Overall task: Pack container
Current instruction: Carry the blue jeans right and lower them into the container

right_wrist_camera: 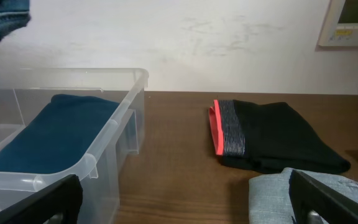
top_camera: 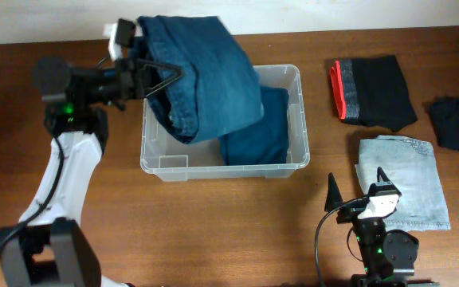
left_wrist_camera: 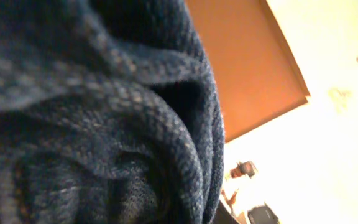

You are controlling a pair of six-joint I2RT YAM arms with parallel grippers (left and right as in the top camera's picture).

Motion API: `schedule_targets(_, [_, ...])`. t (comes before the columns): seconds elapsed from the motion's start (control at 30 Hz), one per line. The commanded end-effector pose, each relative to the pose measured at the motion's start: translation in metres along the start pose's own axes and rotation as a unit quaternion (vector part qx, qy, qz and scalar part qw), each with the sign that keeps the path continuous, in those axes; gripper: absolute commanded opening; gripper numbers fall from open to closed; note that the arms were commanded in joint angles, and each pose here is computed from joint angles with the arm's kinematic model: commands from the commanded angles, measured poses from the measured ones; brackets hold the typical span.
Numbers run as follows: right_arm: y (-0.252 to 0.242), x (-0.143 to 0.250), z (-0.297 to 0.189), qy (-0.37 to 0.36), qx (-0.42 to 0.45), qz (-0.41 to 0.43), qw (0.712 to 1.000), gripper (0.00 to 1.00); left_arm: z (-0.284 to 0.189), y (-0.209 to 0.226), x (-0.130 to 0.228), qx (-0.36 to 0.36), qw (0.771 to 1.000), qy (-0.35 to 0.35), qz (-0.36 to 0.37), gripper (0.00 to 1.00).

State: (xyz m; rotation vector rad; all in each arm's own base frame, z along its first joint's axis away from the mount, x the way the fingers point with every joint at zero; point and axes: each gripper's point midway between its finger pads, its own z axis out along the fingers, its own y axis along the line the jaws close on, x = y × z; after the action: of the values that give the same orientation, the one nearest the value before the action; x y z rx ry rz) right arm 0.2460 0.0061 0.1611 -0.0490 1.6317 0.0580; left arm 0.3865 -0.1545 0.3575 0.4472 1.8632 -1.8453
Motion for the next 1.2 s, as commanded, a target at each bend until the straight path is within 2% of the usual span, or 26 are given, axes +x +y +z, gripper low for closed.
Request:
schedule_targets(0.0, [-0.001,0.001,0.0,0.0,0.0,-0.001,1.0,0.99,0.006,-0.004,-0.002,0.013,0.999,0.039,0.024,0.01])
schedule_targets(0.27, [-0.001,0.001,0.0,0.0,0.0,-0.001,1.0,0.99,0.008,0.038,-0.004,0.011,0.999,0.039,-0.023,0.01])
schedule_targets(0.5, [-0.001,0.001,0.0,0.0,0.0,-0.001,1.0,0.98,0.008,0.058,-0.002,0.011,0.998,0.039,-0.041,0.16])
schedule_targets(0.6, [-0.001,0.001,0.0,0.0,0.0,-0.001,1.0,0.99,0.008,0.062,-0.002,0.01,0.998,0.039,-0.046,0.29])
schedule_targets(0.67, [-0.001,0.001,0.0,0.0,0.0,-0.001,1.0,0.99,0.008,0.062,-0.002,0.01,0.998,0.039,-0.046,0.33])
schedule_targets(0.77, [-0.001,0.001,0.0,0.0,0.0,-0.001,1.0,0.99,0.008,0.062,-0.002,0.01,0.998,0.039,-0.046,0.56])
schedule_targets(1.0, [-0.001,0.001,0.0,0.0,0.0,-0.001,1.0,0.99,0.006,0.063,-0.003,0.009,0.998,0.037,-0.047,0.59])
schedule_targets(1.17, [-0.001,0.001,0.0,0.0,0.0,-0.001,1.0,0.99,0.004,0.062,-0.004,0.008,0.999,0.035,-0.037,0.68])
